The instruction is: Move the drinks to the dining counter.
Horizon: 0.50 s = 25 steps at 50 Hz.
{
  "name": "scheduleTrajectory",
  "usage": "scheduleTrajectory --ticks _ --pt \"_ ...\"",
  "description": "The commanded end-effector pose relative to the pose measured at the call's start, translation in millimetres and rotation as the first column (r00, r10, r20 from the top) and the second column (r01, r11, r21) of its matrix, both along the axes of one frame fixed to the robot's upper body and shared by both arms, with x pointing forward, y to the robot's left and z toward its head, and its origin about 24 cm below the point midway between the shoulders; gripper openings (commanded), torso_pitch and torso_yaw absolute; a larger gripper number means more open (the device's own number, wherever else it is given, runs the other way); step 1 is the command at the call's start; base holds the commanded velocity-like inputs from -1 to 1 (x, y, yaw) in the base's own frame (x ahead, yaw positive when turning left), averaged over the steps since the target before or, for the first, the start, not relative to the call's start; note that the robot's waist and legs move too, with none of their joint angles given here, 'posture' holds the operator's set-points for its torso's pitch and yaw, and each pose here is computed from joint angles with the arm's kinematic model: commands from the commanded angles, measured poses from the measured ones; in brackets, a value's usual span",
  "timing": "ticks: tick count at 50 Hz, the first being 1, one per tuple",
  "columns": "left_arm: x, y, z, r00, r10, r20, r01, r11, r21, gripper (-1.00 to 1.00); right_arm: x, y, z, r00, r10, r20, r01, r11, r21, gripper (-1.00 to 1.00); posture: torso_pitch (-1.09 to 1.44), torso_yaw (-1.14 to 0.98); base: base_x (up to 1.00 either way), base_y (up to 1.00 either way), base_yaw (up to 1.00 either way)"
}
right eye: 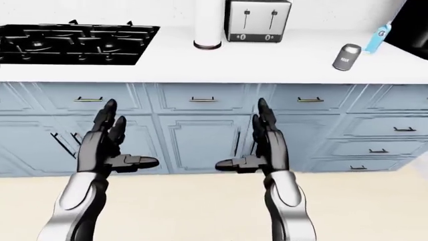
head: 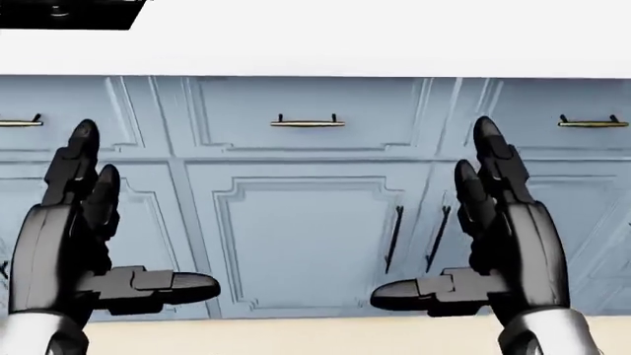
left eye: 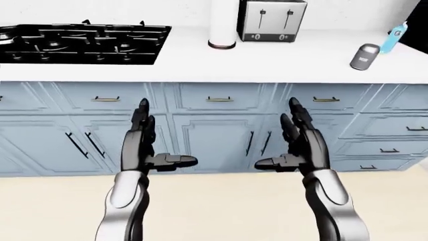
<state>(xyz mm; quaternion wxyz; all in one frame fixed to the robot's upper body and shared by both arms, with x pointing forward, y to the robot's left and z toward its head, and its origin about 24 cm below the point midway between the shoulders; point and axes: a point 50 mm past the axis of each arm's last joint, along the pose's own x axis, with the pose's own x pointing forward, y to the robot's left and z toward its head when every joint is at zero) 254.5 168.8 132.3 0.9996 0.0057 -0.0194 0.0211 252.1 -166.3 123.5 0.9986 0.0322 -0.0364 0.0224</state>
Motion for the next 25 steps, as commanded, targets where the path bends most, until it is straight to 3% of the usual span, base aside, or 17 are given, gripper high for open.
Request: scheduleTrajectory --ticks 1,6,20,25 --pt "-2.0 -7.8 20.4 0.994 -0.032 0.107 0.033 0.999 -0.012 1.0 -0.4 -4.8 11.0 0.998 -0.018 0.066 0.019 1.0 -0.006 1.0 0.0 0.0 0.0 -1.0 0.0" --pt "-2.9 -10.5 21.0 0.993 -0.04 0.11 0.041 0.999 -0.009 1.0 -1.7 -5.1 8.2 0.998 -0.012 0.06 0.012 1.0 0.011 1.0 0.0 0.0 0.0 -1.0 0.0" --pt "-10.6 -7.8 25.4 0.992 -0.038 0.124 0.041 0.999 -0.021 1.0 -4.6 -2.7 10.9 0.998 0.002 0.066 -0.003 1.0 0.013 1.0 0.0 0.0 0.0 0.0 -1.0" --pt "-11.7 -7.3 24.0 0.992 -0.04 0.123 0.044 0.999 -0.026 1.0 -4.0 2.4 5.2 0.998 0.019 0.055 -0.018 1.0 -0.015 1.0 0.0 0.0 0.05 -0.66 0.0"
